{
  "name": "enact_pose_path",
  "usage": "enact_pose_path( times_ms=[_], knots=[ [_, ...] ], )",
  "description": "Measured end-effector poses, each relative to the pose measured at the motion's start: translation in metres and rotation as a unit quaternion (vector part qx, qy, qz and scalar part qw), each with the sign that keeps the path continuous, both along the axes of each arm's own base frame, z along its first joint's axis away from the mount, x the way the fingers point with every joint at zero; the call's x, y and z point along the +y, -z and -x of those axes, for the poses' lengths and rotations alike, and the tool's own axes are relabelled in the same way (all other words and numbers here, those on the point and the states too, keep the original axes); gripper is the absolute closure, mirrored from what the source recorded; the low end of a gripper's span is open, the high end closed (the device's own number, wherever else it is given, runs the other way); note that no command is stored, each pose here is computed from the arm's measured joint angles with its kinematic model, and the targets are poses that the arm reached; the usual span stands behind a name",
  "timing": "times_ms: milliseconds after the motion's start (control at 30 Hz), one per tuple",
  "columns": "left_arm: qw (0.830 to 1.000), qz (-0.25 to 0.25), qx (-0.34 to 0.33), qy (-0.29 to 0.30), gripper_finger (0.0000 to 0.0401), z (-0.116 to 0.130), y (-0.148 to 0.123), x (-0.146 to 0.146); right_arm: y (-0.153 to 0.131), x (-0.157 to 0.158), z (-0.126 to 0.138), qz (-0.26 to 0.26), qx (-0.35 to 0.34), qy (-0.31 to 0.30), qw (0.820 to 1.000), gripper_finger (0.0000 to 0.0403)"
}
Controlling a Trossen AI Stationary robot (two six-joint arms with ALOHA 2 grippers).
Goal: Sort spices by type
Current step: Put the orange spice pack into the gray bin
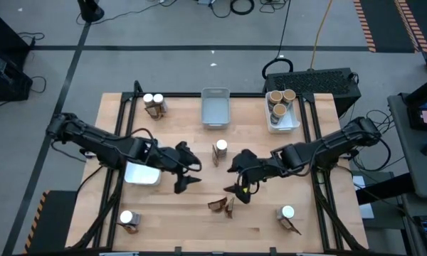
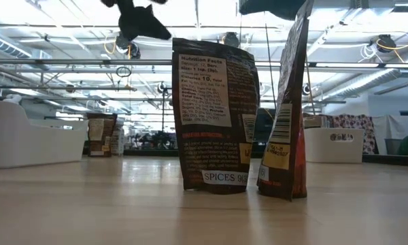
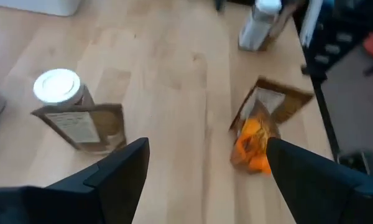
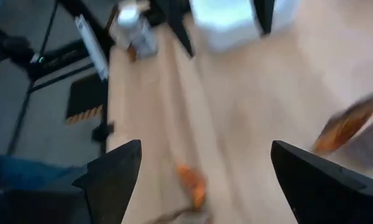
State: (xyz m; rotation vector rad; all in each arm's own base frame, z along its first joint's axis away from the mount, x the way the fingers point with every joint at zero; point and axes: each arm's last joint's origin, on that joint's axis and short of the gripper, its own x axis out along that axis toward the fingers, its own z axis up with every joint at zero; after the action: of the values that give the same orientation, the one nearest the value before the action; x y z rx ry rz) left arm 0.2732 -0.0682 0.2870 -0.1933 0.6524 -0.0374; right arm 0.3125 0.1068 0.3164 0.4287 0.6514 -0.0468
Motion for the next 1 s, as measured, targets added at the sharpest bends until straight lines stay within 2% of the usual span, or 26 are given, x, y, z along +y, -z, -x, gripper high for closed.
enact_pose_path(
  times_ms=[100,200,333,467,633,733,867,1000],
  knots=[
    [0.999,-0.038,0.002,0.034,0.0074,0.015,-0.011,0.012,-0.007,-0.006,-0.008,0.021,-0.052,0.013,0.998,0.0062],
    [0.995,-0.087,0.0,0.051,0.0074,0.032,-0.02,0.029,-0.012,-0.016,-0.019,0.019,-0.098,0.05,0.994,0.0062],
    [0.99,-0.126,-0.014,0.068,0.0074,0.049,-0.017,0.055,-0.008,-0.031,-0.031,-0.004,-0.112,0.103,0.988,0.0062],
    [0.992,-0.109,-0.015,0.067,0.0074,0.054,0.005,0.082,0.003,-0.04,-0.038,-0.051,-0.087,0.151,0.983,0.0062],
    [0.997,-0.079,-0.019,0.012,0.0074,0.049,0.019,0.109,0.007,-0.043,-0.041,-0.085,-0.085,0.184,0.975,0.0062],
    [0.997,-0.081,-0.02,0.0,0.0074,0.044,0.02,0.116,0.008,-0.044,-0.041,-0.081,-0.081,0.185,0.976,0.0062],
    [0.996,-0.087,-0.023,0.005,0.0074,0.04,0.021,0.118,0.012,-0.05,-0.039,-0.05,-0.056,0.178,0.981,0.0062],
    [0.995,-0.086,-0.044,0.0,0.0074,0.033,0.021,0.121,0.016,-0.06,-0.034,-0.026,-0.01,0.135,0.991,0.0062]
  ],
)
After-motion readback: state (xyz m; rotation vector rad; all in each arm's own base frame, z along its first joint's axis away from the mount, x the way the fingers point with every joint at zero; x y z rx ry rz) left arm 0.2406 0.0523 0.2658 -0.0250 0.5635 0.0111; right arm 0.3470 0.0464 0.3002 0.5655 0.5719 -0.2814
